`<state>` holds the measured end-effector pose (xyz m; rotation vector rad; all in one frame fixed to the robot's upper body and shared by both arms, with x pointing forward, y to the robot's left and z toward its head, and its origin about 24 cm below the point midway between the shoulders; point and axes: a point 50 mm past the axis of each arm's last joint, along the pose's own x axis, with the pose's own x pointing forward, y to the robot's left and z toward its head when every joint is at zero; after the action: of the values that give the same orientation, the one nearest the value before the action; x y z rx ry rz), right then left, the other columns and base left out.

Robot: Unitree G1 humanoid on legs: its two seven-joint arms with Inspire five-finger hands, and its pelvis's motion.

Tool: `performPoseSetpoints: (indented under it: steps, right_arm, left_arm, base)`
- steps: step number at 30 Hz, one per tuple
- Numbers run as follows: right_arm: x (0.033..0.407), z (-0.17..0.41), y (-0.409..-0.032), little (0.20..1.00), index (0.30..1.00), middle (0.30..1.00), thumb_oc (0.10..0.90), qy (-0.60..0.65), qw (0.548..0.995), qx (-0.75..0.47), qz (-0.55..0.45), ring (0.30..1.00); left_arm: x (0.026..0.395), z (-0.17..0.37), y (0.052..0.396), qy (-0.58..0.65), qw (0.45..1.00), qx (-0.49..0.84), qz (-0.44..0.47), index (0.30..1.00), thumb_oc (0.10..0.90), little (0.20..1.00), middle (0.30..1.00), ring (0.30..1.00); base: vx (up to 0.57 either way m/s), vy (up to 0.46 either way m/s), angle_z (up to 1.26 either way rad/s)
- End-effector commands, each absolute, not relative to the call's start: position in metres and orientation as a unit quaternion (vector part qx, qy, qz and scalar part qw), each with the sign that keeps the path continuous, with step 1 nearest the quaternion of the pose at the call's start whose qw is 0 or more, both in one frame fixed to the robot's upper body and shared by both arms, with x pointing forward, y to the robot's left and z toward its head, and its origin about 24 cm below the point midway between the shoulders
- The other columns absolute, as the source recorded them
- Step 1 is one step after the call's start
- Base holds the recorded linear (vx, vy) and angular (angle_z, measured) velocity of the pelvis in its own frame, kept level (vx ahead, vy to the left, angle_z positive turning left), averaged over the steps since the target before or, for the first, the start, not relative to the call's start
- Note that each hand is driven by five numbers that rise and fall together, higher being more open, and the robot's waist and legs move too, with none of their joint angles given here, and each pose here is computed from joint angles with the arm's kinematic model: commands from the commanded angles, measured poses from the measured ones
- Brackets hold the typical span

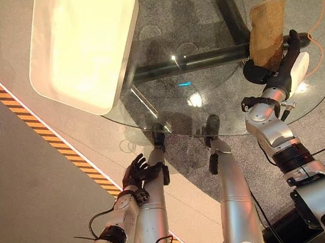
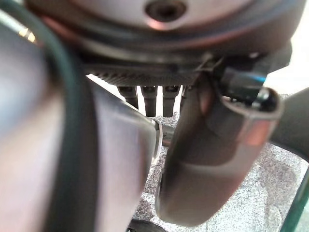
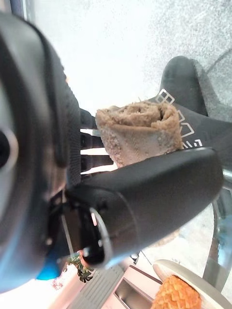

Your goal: Wipe the table with a cloth and put it in the basket.

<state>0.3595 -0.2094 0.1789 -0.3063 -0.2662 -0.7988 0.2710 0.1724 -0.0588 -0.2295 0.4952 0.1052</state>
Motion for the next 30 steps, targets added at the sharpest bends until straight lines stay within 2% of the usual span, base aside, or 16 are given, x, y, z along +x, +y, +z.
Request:
performPoseSetpoints:
  steps: [1,8,9,10,11,12,30]
  right_arm:
    - [0.351,0.187,-0.229,0.900,0.900,0.900,0.800,-0.141,0.881,-0.147,-0.427,0.900]
    - [0.351,0.183,-0.227,0.900,0.900,0.900,0.800,-0.144,0.884,-0.142,-0.421,0.900]
    - [0.350,0.184,-0.226,0.820,0.832,0.832,0.720,-0.149,0.884,-0.143,-0.420,0.832]
    - [0.350,0.186,-0.226,0.680,0.712,0.712,0.580,-0.155,0.882,-0.142,-0.421,0.712]
    - [0.350,0.189,-0.226,0.469,0.531,0.531,0.369,-0.159,0.881,-0.141,-0.422,0.531]
    - [0.350,0.191,-0.226,0.200,0.300,0.300,0.100,-0.162,0.881,-0.140,-0.421,0.300]
    - [0.347,0.192,-0.215,0.200,0.300,0.300,0.100,-0.180,0.886,-0.156,-0.397,0.300]
  left_arm:
    - [0.244,-0.081,0.160,0.290,0.948,-0.126,0.040,0.900,0.800,0.900,0.900,0.900]
    - [0.245,-0.081,0.156,0.288,0.948,-0.128,0.041,0.900,0.800,0.900,0.900,0.900]
    - [0.244,-0.081,0.156,0.288,0.948,-0.127,0.041,0.900,0.800,0.900,0.900,0.900]
    - [0.244,-0.081,0.157,0.289,0.948,-0.126,0.041,0.900,0.800,0.900,0.900,0.900]
    - [0.244,-0.081,0.158,0.289,0.948,-0.125,0.041,0.900,0.800,0.900,0.900,0.900]
    - [0.244,-0.081,0.158,0.289,0.948,-0.125,0.042,0.900,0.800,0.900,0.900,0.900]
    - [0.245,-0.080,0.156,0.286,0.948,-0.132,0.046,0.900,0.800,0.900,0.900,0.900]
  base:
    - [0.00,0.000,0.00]
    - [0.00,0.000,0.00]
    - [0.00,0.000,0.00]
    - [0.00,0.000,0.00]
    - [0.00,0.000,0.00]
    - [0.00,0.000,0.00]
    - [0.00,0.000,0.00]
